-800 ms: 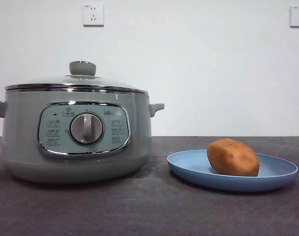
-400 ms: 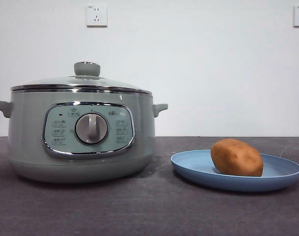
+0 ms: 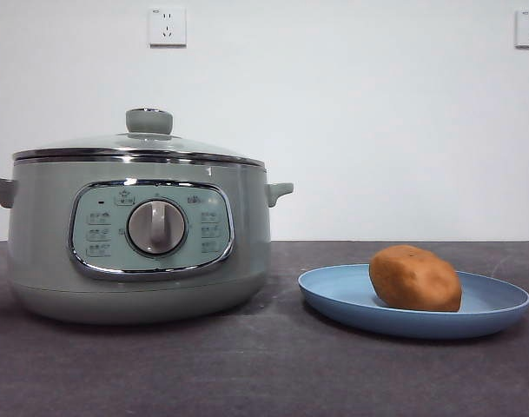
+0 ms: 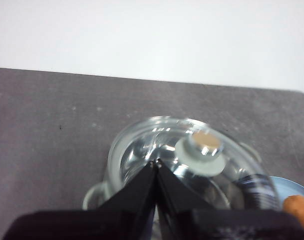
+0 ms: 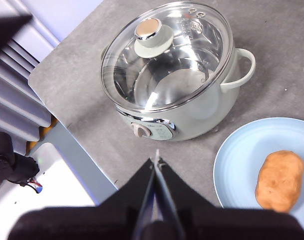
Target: Take the potato out from the steamer,put the potato on the plate,close the lid
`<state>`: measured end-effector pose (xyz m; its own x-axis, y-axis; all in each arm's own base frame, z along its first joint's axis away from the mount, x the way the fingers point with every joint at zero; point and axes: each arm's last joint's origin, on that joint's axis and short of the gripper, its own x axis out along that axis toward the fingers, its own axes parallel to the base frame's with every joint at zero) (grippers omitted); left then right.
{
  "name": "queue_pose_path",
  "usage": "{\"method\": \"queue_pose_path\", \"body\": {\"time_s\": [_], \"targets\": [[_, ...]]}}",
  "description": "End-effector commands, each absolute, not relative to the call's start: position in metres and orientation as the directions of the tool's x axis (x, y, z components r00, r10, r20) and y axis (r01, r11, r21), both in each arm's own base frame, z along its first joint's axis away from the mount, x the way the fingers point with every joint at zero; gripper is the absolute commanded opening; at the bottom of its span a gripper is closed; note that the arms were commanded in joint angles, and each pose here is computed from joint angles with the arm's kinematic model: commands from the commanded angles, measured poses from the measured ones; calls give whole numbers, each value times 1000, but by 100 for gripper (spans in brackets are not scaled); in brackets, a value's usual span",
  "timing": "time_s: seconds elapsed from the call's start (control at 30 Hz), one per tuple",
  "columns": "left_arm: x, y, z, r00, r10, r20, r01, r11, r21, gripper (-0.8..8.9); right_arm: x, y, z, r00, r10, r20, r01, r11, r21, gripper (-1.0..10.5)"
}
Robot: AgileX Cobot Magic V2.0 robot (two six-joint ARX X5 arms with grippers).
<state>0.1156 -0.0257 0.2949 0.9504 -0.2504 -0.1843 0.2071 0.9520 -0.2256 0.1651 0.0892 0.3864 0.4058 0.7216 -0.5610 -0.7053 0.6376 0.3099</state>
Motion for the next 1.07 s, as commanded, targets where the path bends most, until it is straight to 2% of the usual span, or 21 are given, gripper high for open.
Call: {"method": "queue_pose_path", "body": {"time_s": [0.03,0.2,0.37,0.77,0.97,1.07], "targets": [[112,-24,245,954,-271,-127,234,940,-247,-3,166,90,385,405,722,-561,-709,635,307,1],[106,-20,202,961,-263,-79,237,940,-246,-3,166,90,385,405,722,-561,-709,635,307,1],[103,-16,178,967,-236,-92,207,947,-247,-3,166,90,385,405,722,-561,-709,635,307,1],[100,-15,154,963,-240,-121,204,946,-252,-3,166,90,386,405,722,-561,-709,635,306,1],[95,-14,145,952,-233,-197,179,949,-258,-3,166,90,385,405,722,-561,-709,635,307,1],[95,-14,147,955,-238,-177,189,948,-257,-3,166,90,386,405,722,-561,-709,635,306,1]]}}
